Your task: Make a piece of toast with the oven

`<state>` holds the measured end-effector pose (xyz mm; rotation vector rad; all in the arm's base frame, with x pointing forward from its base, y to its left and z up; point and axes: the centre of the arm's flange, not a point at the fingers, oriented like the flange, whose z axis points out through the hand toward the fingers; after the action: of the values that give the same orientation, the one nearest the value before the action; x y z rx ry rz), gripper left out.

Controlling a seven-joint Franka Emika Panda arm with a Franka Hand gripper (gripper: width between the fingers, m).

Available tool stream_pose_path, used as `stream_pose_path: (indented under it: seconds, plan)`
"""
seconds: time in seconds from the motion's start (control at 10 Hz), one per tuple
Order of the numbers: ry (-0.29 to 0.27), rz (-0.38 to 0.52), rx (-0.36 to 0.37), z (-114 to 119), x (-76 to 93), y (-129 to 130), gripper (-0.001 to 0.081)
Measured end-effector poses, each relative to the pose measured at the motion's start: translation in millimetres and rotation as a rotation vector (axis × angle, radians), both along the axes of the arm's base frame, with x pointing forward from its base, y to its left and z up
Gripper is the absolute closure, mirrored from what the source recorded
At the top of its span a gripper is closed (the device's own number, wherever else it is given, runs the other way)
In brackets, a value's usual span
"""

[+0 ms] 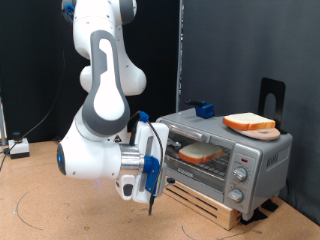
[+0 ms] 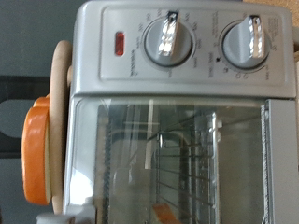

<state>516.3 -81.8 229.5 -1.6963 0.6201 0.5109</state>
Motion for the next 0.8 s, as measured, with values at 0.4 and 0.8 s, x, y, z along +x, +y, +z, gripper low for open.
stream_pose_path:
  seconds: [0.4,0.8]
  plan:
    - [0.014,0.115,-0.012,-29.6,35.9,21.9,-0.0003]
    - [-0.001,0.166,-0.042,-63.0,60.8,59.8,-0.0003]
